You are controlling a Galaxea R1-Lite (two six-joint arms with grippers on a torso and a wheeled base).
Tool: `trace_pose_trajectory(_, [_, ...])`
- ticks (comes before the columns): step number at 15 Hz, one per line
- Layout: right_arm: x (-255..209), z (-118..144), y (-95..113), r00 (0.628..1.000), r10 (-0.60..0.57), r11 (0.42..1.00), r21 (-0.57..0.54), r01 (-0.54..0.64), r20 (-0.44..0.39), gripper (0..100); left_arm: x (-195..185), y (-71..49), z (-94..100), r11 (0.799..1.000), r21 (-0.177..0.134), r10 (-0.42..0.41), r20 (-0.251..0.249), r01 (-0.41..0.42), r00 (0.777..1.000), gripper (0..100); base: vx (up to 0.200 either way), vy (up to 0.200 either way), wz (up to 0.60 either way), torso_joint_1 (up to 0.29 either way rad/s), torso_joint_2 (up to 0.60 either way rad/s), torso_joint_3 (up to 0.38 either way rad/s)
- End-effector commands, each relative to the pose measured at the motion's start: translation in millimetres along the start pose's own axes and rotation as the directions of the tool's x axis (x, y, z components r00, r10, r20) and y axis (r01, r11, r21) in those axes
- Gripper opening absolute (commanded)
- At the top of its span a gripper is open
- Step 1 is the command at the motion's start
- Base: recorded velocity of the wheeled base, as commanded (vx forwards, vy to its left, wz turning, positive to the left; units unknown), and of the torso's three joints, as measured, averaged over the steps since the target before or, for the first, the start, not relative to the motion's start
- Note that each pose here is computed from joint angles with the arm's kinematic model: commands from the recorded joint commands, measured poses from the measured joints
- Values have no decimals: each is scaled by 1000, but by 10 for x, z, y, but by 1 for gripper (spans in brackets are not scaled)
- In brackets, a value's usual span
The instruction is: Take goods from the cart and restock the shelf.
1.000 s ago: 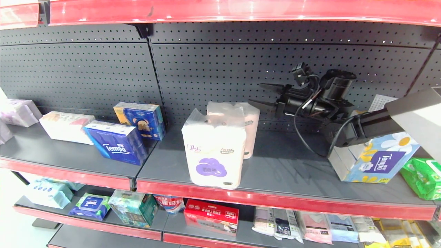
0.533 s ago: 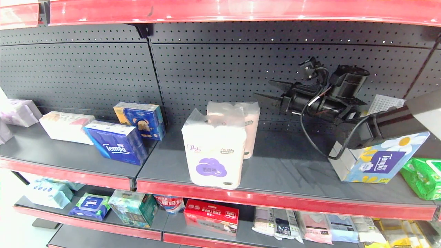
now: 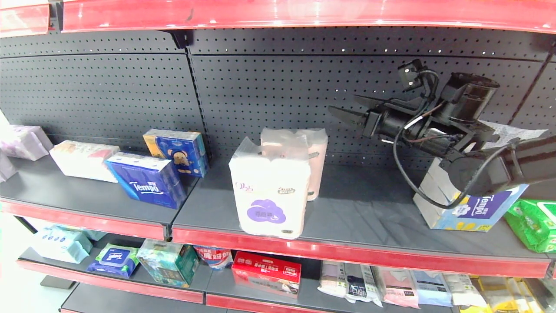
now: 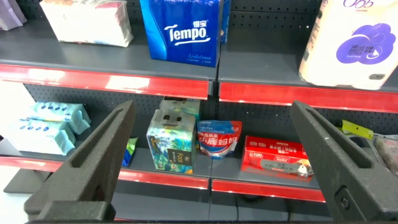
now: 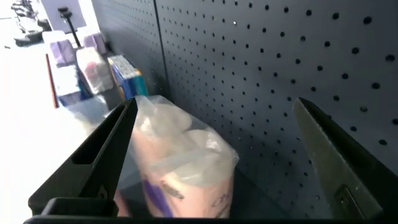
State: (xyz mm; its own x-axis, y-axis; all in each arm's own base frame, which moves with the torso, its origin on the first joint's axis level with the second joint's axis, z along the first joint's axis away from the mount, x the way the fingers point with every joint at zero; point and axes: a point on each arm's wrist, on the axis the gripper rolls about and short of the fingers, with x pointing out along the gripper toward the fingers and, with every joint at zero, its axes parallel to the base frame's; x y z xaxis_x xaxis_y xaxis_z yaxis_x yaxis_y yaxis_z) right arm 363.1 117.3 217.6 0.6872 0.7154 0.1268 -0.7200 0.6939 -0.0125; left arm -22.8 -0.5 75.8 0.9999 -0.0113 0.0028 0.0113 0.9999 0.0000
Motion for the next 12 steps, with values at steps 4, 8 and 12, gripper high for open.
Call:
trace_pose_trajectory(4, [-260,83,205,998,-66,997,39,66,-15,100,0,0,0,1000,0,1,0,-1,1000,100,0,0,0,0,0,0])
trace_pose_trajectory(8, [-284,51,291,984,-174,982,66,176,-26,100,0,0,0,1000,0,1,0,-1,1000,100,0,0,0,0,0,0])
trace_pose_trajectory(12, [-375,-79,517,959,-270,957,89,277,-83,100,0,0,0,1000,0,1,0,-1,1000,100,0,0,0,0,0,0])
